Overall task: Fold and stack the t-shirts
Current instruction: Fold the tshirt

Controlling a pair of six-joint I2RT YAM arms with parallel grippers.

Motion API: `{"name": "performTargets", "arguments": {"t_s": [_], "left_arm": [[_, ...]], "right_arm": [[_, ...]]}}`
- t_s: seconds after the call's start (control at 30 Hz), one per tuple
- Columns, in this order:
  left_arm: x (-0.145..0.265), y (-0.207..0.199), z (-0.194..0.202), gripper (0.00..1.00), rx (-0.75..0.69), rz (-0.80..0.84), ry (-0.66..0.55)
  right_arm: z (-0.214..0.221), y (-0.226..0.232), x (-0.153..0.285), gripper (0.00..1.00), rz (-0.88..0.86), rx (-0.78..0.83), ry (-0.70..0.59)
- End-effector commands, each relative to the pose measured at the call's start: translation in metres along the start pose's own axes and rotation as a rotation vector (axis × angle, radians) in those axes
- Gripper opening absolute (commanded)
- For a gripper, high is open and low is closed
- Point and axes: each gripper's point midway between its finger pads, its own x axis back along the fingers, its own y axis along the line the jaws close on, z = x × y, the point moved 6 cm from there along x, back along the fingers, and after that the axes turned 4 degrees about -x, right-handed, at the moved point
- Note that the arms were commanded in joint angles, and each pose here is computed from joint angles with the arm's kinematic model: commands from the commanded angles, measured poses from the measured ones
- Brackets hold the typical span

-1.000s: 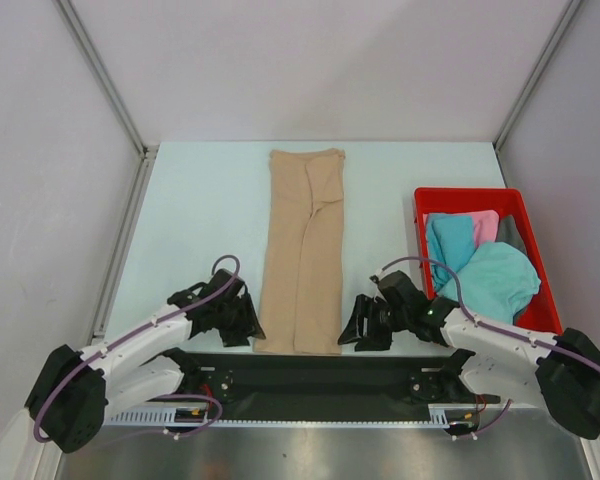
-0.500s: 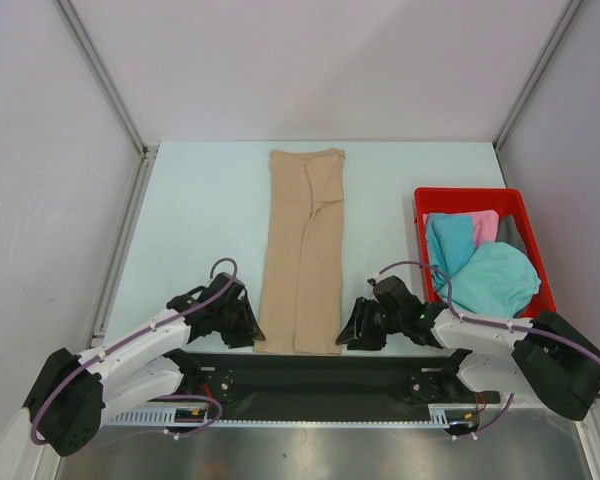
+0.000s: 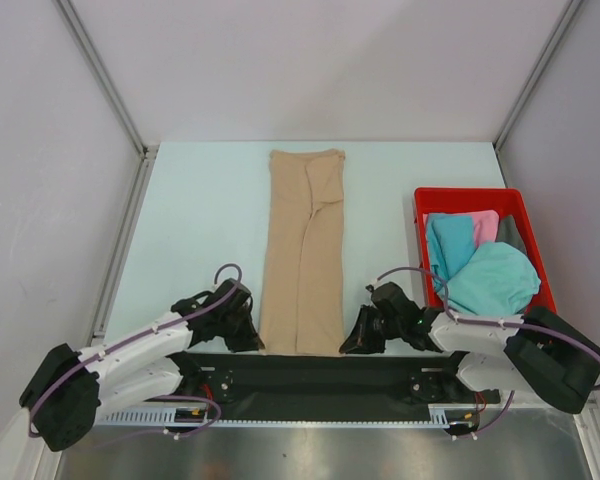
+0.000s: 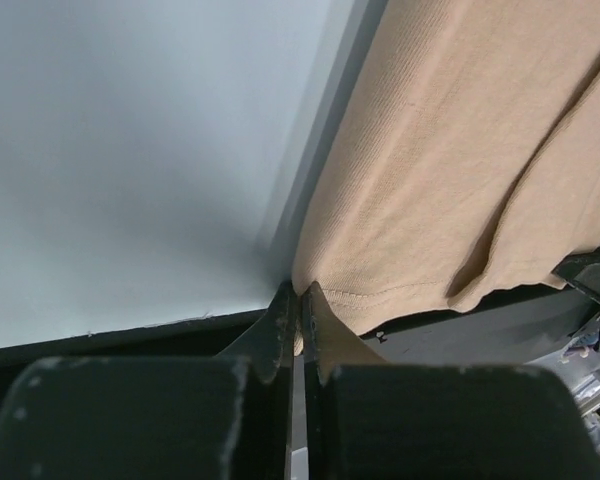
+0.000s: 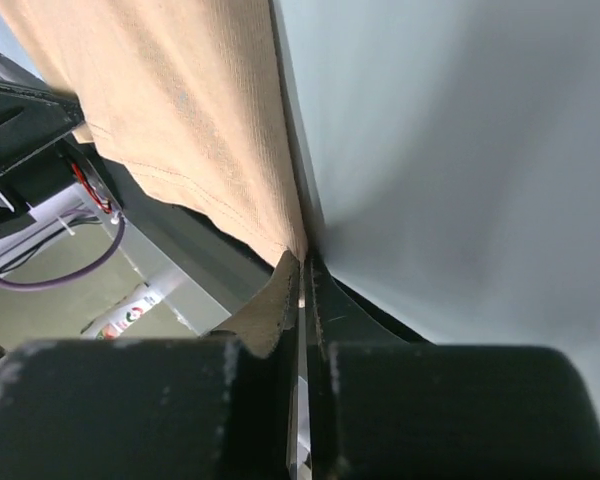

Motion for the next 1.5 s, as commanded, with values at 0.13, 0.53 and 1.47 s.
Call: {"name": "performTargets", "arguments": {"t_s": [0.13,0.53,1.47], "left_arm": [[0.0,0.017,0.022,0.0,-0.023,-0.111,0.055],[0.042,-0.067,-0.064,0.01,-0.089,-0.035,-0.102],[0.004,-0.126,-0.323,0.0,-0.1,0.023,-0.173]], "right_arm": [[0.005,0.004,0.022,0.0,-0.021,0.054,-0.035],[-0.076,0.058,0.049,0.0,-0.064,0.108,-0.138],[-0.32,0.112,0.019,0.0,-0.047,0.083,-0.165]]}}
